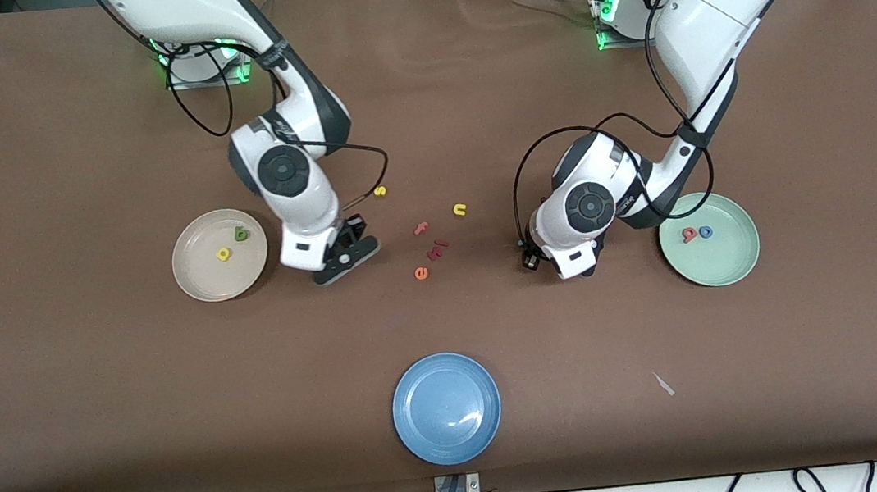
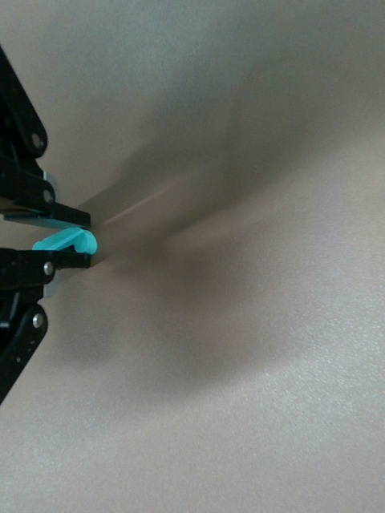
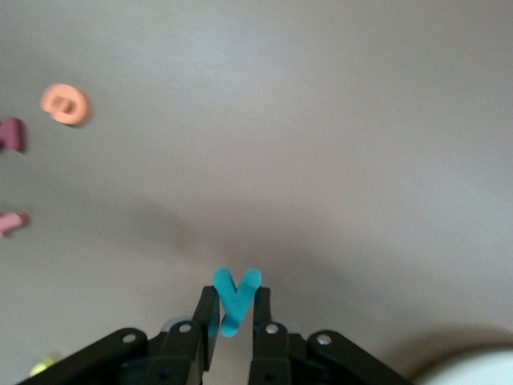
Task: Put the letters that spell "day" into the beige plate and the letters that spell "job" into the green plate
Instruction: 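Grasp the teal y and another teal letter with the right and left grippers, then place the right gripper's teal y and left gripper's teal letter on their plates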
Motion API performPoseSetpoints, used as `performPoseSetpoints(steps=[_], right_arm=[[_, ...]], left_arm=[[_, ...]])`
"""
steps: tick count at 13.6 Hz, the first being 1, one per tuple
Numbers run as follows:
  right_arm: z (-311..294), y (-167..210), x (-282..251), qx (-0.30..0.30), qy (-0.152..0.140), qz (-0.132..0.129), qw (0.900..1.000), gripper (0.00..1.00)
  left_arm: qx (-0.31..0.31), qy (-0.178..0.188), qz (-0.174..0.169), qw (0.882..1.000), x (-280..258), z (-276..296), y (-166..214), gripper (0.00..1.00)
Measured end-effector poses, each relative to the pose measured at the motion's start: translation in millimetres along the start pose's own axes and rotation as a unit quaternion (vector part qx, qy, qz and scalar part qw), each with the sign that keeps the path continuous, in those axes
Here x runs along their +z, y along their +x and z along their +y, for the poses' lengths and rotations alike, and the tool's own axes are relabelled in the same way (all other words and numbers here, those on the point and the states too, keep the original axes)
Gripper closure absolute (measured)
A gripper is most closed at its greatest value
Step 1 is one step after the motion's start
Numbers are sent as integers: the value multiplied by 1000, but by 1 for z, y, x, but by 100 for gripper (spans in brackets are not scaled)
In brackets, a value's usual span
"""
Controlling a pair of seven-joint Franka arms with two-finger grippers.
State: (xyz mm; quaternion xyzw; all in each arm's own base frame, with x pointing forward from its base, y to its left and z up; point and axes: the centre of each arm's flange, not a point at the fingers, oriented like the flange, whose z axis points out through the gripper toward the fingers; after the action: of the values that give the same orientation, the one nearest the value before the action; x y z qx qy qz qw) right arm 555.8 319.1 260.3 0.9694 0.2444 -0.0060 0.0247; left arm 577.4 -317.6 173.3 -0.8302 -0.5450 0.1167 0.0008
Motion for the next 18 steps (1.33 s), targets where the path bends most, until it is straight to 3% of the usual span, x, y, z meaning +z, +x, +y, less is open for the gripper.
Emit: performPoseSetpoints(steps=[3,5,8,10,13,16,18], right_arm=[[60,-20,-8,38,-15,-51,998,80],[112,-44,11,54,-26,-80,995,81],[172,-88,37,83,-32,-114,989,84],[186,-112,54,94,-34,-112,989,85],[193,-138,80,103,-42,-90,990,84],[199,-138,68,109,-40,-85,990,55],[200,-129,41,112,-30,-88,989,34]], left_arm=[[18,-11,12,1000,-9,5,14,88],[51,-23,21,998,-40,8,44,88],[121,14,40,992,-101,-11,114,88],[174,50,31,983,-121,-34,172,88],[249,69,0,966,-126,-69,259,88],[308,71,-27,948,-121,-106,323,88],[332,70,-39,940,-115,-121,343,88]])
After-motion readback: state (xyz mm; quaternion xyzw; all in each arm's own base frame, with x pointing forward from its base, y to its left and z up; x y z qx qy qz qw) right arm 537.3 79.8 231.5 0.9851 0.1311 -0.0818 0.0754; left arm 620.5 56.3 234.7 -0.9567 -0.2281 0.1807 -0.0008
